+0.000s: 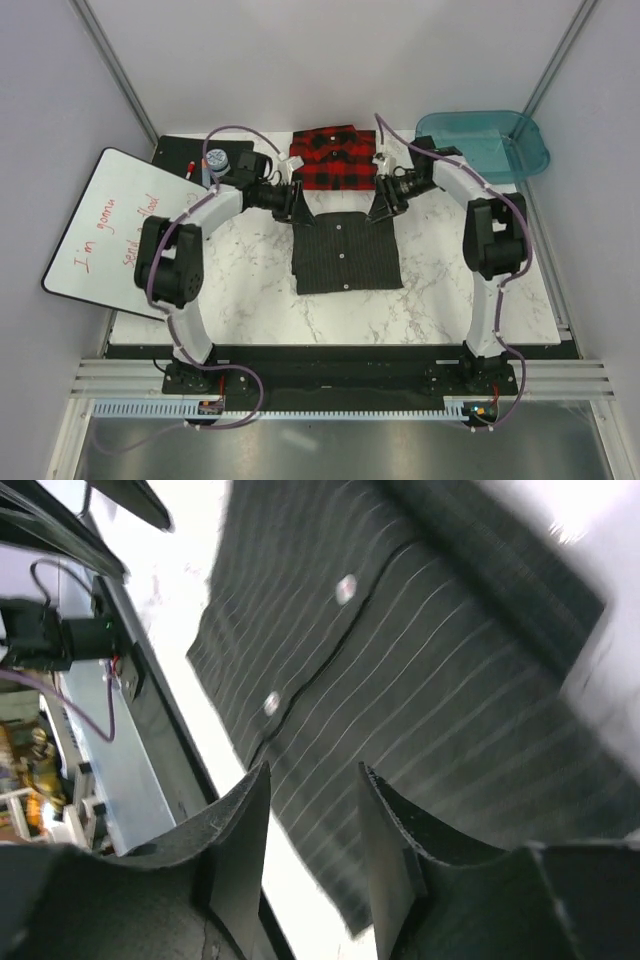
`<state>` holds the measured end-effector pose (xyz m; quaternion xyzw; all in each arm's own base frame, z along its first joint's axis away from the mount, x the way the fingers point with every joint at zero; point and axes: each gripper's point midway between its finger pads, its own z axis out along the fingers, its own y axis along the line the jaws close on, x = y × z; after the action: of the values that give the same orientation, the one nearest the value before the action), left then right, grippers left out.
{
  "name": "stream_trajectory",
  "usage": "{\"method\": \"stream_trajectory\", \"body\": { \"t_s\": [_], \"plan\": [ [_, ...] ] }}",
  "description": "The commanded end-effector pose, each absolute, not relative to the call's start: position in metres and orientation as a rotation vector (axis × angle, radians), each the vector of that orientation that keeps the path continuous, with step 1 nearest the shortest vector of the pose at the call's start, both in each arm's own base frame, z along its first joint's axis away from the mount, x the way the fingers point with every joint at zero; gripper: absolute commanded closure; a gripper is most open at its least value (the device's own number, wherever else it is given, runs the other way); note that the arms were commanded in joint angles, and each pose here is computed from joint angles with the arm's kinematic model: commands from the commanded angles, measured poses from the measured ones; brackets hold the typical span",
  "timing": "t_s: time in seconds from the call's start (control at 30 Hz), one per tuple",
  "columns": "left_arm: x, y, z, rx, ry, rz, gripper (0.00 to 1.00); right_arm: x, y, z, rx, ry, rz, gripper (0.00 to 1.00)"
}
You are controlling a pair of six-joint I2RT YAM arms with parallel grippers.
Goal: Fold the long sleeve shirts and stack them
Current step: Fold the shirt
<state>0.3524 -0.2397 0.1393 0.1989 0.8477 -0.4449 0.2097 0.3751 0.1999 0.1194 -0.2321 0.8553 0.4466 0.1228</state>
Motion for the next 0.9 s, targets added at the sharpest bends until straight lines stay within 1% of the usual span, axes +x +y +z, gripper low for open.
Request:
{"method": "stream_trajectory", "body": {
  "t_s": [0.0, 0.07, 0.13, 0.23, 0.27, 0.33, 0.37, 0.4, 0.43, 0.47, 0.5, 0.53, 0.57, 0.6, 0.63, 0.67, 0.7, 0.73, 0.8, 0.83, 0.87],
  "plan": [
    [0.380, -0.245, 0.085, 0.445, 2.468, -1.286, 0.56, 0.409, 0.206, 0.065, -0.592, 2.594, 1.250, 0.53],
    [0.392, -0.239, 0.068, 0.401, 2.501, -1.202, 0.60, 0.420, 0.198, 0.040, -0.593, 2.650, 1.147, 0.55],
    [0.391, -0.234, 0.049, 0.315, 2.572, -1.179, 0.63, 0.431, 0.191, 0.018, -0.591, 2.693, 1.045, 0.55],
    [0.363, -0.226, 0.029, 0.261, 2.658, -1.202, 0.65, 0.451, 0.191, 0.001, -0.614, 2.707, 0.910, 0.54],
    [0.337, -0.223, 0.017, 0.238, 2.721, -1.221, 0.66, 0.452, 0.201, -0.001, -0.655, 2.701, 0.883, 0.54],
    [0.310, -0.225, 0.024, 0.288, 2.719, -1.256, 0.68, 0.458, 0.218, -0.004, -0.731, 2.673, 0.844, 0.52],
    [0.281, -0.223, 0.018, 0.312, 2.758, -1.274, 0.68, 0.454, 0.237, -0.005, -0.818, 2.651, 0.810, 0.52],
    [0.271, -0.226, 0.034, 0.422, 2.697, -1.270, 0.68, 0.451, 0.250, -0.003, -0.869, 2.630, 0.804, 0.52],
    [0.251, -0.233, 0.040, 0.511, 2.690, -1.297, 0.68, 0.452, 0.263, 0.005, -0.918, 2.591, 0.807, 0.52],
    [0.229, -0.232, 0.054, 0.541, 2.691, -1.398, 0.68, 0.439, 0.286, 0.008, -1.018, 2.556, 0.814, 0.51],
    [0.228, -0.228, 0.069, 0.573, 2.626, -1.410, 0.67, 0.431, 0.297, 0.013, -1.075, 2.531, 0.823, 0.51],
    [0.235, -0.212, 0.098, 0.522, 2.525, -1.394, 0.64, 0.423, 0.306, 0.025, -1.133, 2.491, 0.831, 0.51],
    [0.241, -0.201, 0.114, 0.484, 2.471, -1.381, 0.59, 0.410, 0.318, 0.032, -1.193, 2.470, 0.843, 0.51],
    [0.246, -0.190, 0.125, 0.443, 2.442, -1.350, 0.48, 0.402, 0.325, 0.042, -1.241, 2.417, 0.889, 0.50],
    [0.252, -0.179, 0.141, 0.424, 2.389, -1.292, 0.43, 0.394, 0.326, 0.064, -1.252, 2.376, 0.916, 0.48],
    [0.264, -0.161, 0.140, 0.344, 2.391, -1.211, 0.38, 0.395, 0.329, 0.076, -1.244, 2.338, 0.928, 0.47],
    [0.269, -0.154, 0.139, 0.321, 2.386, -1.176, 0.28, 0.394, 0.329, 0.089, -1.241, 2.308, 0.937, 0.46],
    [0.272, -0.151, 0.137, 0.310, 2.388, -1.158, 0.26, 0.393, 0.327, 0.111, -1.236, 2.269, 0.925, 0.43],
    [0.281, -0.148, 0.119, 0.267, 2.443, -1.150, 0.23, 0.392, 0.323, 0.128, -1.217, 2.249, 0.916, 0.43],
    [0.287, -0.147, 0.113, 0.247, 2.467, -1.143, 0.18, 0.384, 0.318, 0.137, -1.202, 2.259, 0.924, 0.43],
    [0.290, -0.146, 0.092, 0.203, 2.535, -1.149, 0.17, 0.377, 0.316, 0.138, -1.198, 2.274, 0.943, 0.43]
  ]
}}
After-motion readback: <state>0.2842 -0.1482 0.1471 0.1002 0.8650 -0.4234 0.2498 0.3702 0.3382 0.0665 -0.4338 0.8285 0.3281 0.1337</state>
